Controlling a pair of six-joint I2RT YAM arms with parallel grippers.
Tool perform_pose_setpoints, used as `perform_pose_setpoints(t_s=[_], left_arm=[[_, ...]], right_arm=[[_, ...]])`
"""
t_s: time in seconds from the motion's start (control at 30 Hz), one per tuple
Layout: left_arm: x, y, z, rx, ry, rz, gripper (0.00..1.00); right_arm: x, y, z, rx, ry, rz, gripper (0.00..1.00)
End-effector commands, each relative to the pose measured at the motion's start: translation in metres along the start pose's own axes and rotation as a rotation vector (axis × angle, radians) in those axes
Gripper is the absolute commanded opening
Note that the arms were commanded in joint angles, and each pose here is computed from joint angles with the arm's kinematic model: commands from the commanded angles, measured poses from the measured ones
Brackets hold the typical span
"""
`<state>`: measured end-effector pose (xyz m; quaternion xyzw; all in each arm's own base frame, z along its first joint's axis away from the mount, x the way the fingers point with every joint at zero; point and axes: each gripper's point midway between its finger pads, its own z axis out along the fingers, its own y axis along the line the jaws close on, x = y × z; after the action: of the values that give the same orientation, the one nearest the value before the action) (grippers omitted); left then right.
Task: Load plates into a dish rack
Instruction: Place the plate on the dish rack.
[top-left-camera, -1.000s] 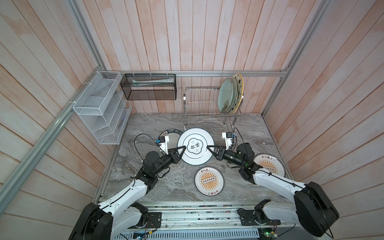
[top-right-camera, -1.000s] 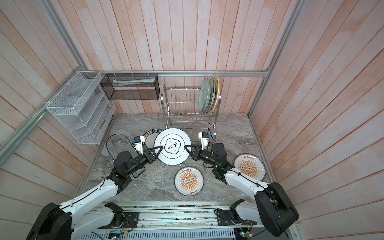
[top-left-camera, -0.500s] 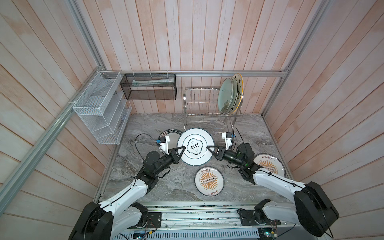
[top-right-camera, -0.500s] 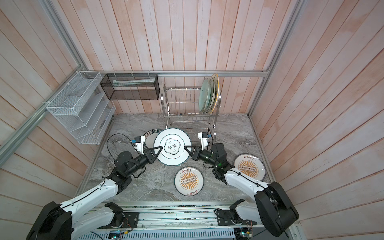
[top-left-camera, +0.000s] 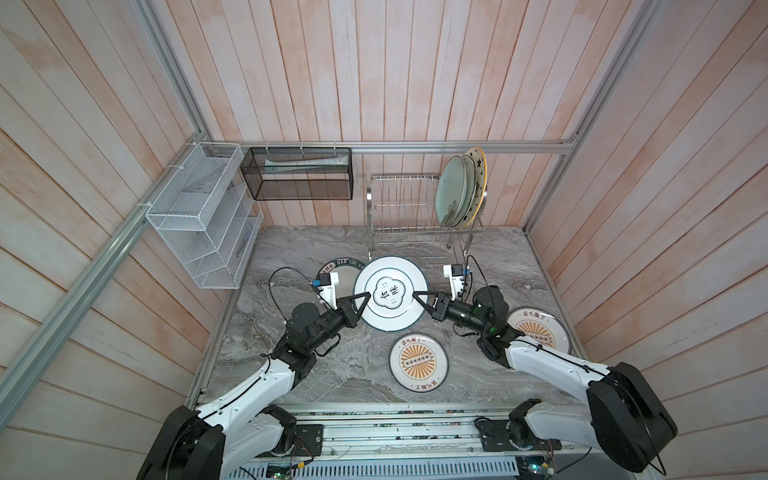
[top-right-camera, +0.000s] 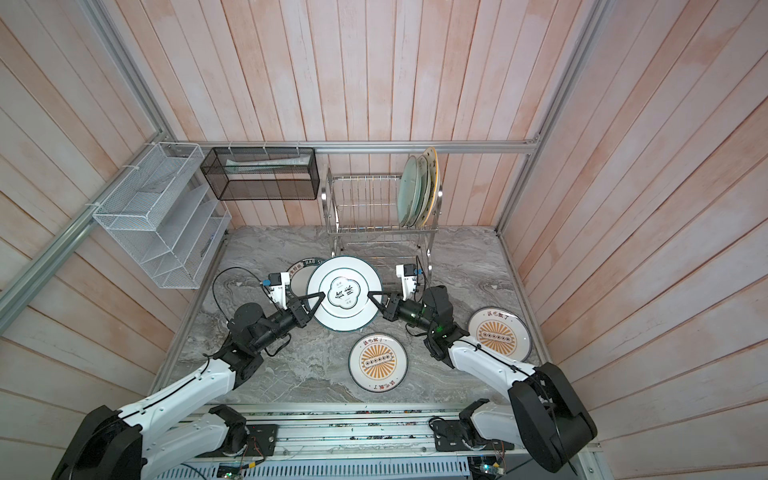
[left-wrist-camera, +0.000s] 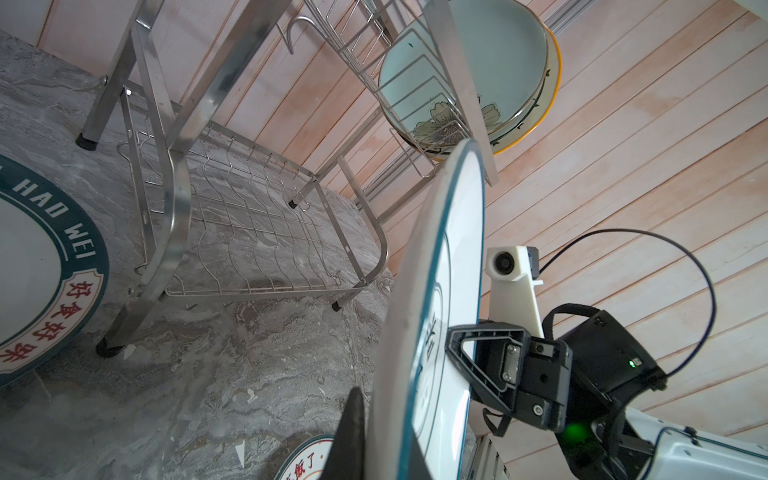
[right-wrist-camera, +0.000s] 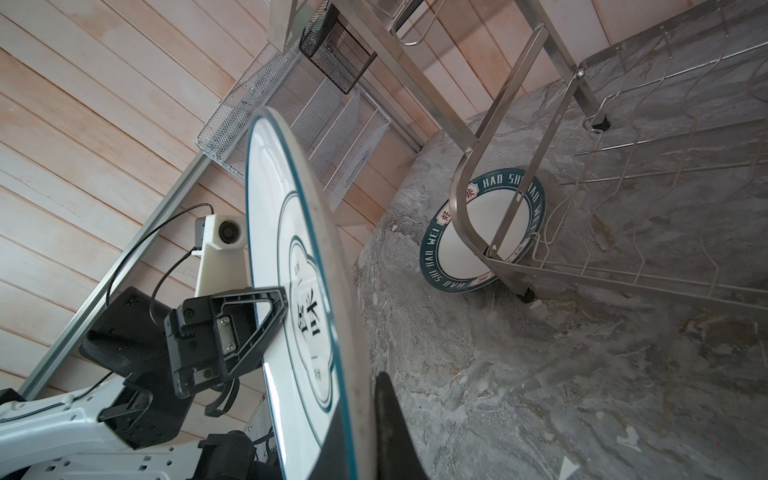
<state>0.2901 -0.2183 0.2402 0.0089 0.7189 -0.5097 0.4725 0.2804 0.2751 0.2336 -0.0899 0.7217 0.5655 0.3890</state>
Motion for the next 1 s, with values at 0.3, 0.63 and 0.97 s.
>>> perform_pose_setpoints(t_s=[0.3, 0.63, 0.97], left_arm=[[-0.017, -0.021, -0.002, 0.052, -0.052, 0.036, 0.0], [-0.017, -0.022, -0.001, 0.055, -0.048, 0.038, 0.0], [-0.016, -0.023, -0.001, 0.061, -0.038, 0.038, 0.09]], right_arm=[[-0.003, 0.034, 0.011, -0.125, 0.016, -0.068, 0.21], [0.001, 0.04, 0.017, -0.149, 0.037, -0.079, 0.12], [-0.004, 0.041, 0.015, -0.131, 0.014, -0.092, 0.0]])
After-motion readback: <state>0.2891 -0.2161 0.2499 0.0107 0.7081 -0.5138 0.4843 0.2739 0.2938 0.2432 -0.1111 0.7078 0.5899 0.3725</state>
